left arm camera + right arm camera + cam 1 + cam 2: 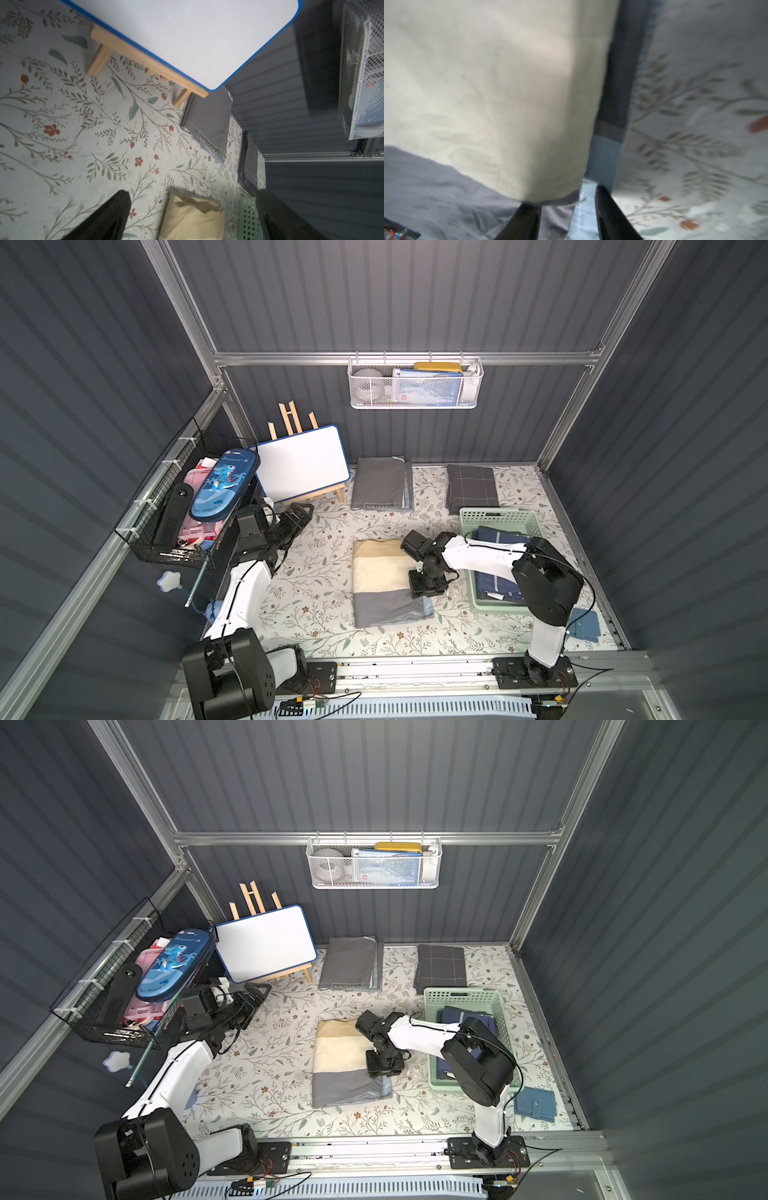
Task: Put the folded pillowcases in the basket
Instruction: Move the pillowcase to the center of the board.
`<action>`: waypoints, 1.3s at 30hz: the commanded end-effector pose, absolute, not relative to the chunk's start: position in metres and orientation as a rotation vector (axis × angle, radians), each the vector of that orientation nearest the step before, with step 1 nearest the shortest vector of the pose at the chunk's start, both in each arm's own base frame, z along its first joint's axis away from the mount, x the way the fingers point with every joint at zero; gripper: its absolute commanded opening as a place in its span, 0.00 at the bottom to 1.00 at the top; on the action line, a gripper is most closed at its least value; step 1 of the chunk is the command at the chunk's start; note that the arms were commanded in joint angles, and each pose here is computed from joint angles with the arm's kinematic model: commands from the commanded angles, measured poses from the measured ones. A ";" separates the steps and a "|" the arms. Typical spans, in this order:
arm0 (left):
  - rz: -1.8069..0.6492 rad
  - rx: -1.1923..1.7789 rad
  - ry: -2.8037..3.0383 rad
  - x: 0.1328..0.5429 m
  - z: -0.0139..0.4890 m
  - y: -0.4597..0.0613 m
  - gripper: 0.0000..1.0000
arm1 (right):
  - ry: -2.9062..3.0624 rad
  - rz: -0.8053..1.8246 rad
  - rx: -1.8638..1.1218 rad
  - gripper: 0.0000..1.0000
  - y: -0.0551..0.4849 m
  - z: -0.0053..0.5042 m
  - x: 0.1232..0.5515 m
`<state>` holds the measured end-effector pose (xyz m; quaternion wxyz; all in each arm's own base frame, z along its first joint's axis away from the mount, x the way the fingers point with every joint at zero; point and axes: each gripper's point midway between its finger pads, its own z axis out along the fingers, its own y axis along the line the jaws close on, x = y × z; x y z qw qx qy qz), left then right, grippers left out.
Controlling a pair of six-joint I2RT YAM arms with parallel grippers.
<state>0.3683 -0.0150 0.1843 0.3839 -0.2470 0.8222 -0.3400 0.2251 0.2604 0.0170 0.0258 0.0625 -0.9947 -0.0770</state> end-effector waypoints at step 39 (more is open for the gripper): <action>-0.969 -0.099 2.574 0.366 0.024 -0.183 0.56 | -3.085 -0.001 0.034 0.70 0.194 -0.001 0.181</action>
